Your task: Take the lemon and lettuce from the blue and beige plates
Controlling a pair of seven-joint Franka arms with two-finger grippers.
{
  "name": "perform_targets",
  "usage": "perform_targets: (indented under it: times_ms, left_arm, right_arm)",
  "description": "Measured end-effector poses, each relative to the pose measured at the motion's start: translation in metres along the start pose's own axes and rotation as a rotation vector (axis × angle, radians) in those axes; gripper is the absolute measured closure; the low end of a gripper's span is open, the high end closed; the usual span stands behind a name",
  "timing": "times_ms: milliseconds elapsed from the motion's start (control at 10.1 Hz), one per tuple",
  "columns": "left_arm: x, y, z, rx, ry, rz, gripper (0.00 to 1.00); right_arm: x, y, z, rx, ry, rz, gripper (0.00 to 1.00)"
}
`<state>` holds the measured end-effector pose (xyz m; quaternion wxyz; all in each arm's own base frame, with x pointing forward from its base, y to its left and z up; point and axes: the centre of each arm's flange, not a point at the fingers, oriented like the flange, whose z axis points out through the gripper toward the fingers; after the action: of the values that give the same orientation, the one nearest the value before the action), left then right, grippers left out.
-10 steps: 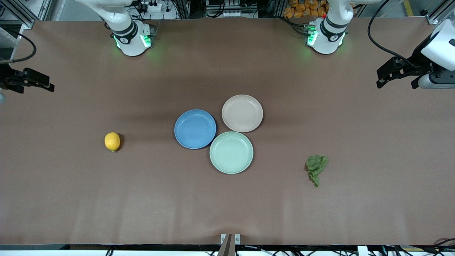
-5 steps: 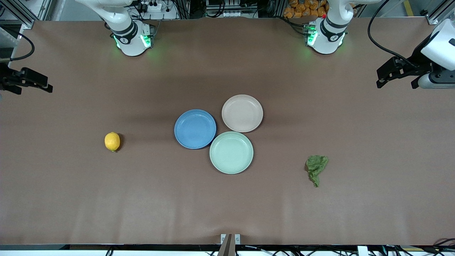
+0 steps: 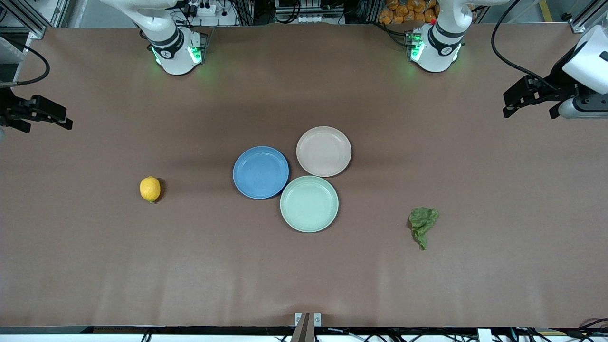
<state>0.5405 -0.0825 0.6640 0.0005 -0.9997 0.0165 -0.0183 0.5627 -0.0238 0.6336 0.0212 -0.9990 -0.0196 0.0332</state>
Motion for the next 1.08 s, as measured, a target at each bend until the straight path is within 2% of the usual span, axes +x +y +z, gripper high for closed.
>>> perform_targets:
  times_ms: [394, 1085]
  left_arm:
    - [0.0, 0.0, 0.0, 0.0, 0.0, 0.0, 0.0]
    - [0.0, 0.0016, 0.0003, 0.0, 0.0, 0.003, 0.0]
  right_arm:
    - [0.0005, -0.0039, 0.0005, -0.042, -0.004, -0.011, 0.0]
    - [0.0052, -0.0013, 0.0073, -0.042, -0.014, -0.007, 0.0]
